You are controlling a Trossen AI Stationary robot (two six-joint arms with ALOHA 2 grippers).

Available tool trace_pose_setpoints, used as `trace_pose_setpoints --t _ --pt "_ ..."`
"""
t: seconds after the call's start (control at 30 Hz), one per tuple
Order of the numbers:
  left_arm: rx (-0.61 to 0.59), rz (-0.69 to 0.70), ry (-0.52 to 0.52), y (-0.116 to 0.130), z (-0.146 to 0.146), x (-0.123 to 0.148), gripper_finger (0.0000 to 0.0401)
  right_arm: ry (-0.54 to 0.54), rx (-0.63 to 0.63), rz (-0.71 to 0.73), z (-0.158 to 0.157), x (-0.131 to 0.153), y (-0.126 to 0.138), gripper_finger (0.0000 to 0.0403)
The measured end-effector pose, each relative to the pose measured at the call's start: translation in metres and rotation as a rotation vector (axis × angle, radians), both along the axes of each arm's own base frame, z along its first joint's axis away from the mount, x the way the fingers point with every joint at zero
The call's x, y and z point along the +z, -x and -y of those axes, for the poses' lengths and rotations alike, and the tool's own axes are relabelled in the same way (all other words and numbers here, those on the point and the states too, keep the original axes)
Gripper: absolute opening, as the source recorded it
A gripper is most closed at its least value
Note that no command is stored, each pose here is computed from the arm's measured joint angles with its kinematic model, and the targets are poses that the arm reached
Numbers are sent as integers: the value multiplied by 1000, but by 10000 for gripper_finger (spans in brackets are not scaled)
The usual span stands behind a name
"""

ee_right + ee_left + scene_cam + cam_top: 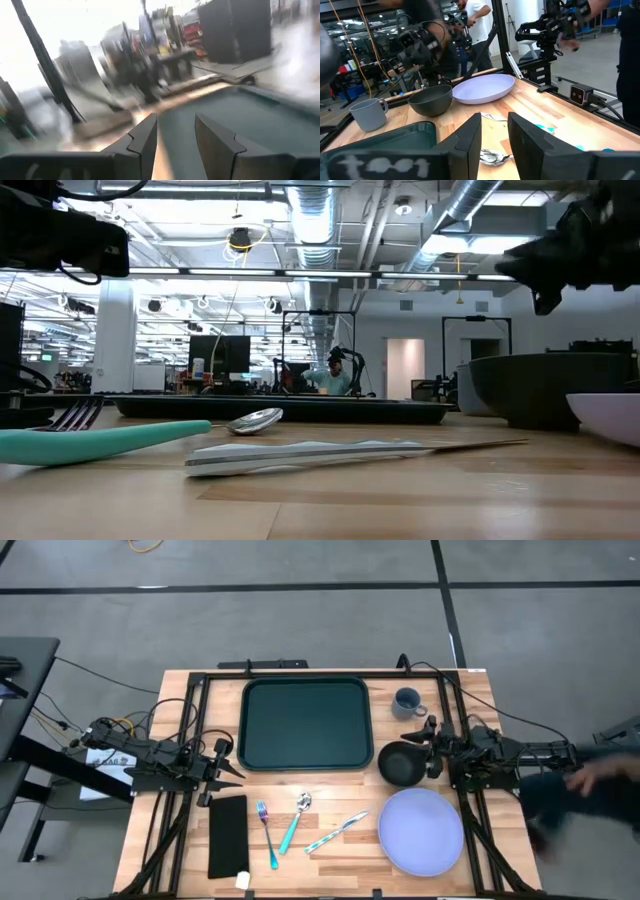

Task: Set up tray
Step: Put the gray mug on the tray

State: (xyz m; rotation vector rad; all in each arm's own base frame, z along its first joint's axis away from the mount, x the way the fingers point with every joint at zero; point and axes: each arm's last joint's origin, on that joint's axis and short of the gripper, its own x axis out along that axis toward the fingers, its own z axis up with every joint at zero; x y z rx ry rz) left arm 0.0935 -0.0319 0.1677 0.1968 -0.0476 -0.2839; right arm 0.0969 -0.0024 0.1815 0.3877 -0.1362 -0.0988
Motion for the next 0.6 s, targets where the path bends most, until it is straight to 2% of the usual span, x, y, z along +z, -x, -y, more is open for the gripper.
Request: trace_pose_setpoints --t 0.1,0.17,0.27,0.3,0.37,0.47,0.6 --pt "0 0 0 0 0 0 87 -305 -62 196 3 14 3 123" --pt "0 0 0 0 0 0 87 -401 -149 304 7 20 6 123" --pt "0 0 0 0 0 0 87 -470 -330 450 13 29 13 123" --pt "-2 8 -28 0 0 0 87 -490 -391 493 15 31 15 123" --pt "13 50 -171 0 0 0 87 -516 -474 549 18 33 18 123" --pt "99 91 -308 -1 -3 2 87 -502 -464 561 20 34 19 123" --pt "232 95 -366 -1 -6 3 87 -464 -429 471 20 49 13 123"
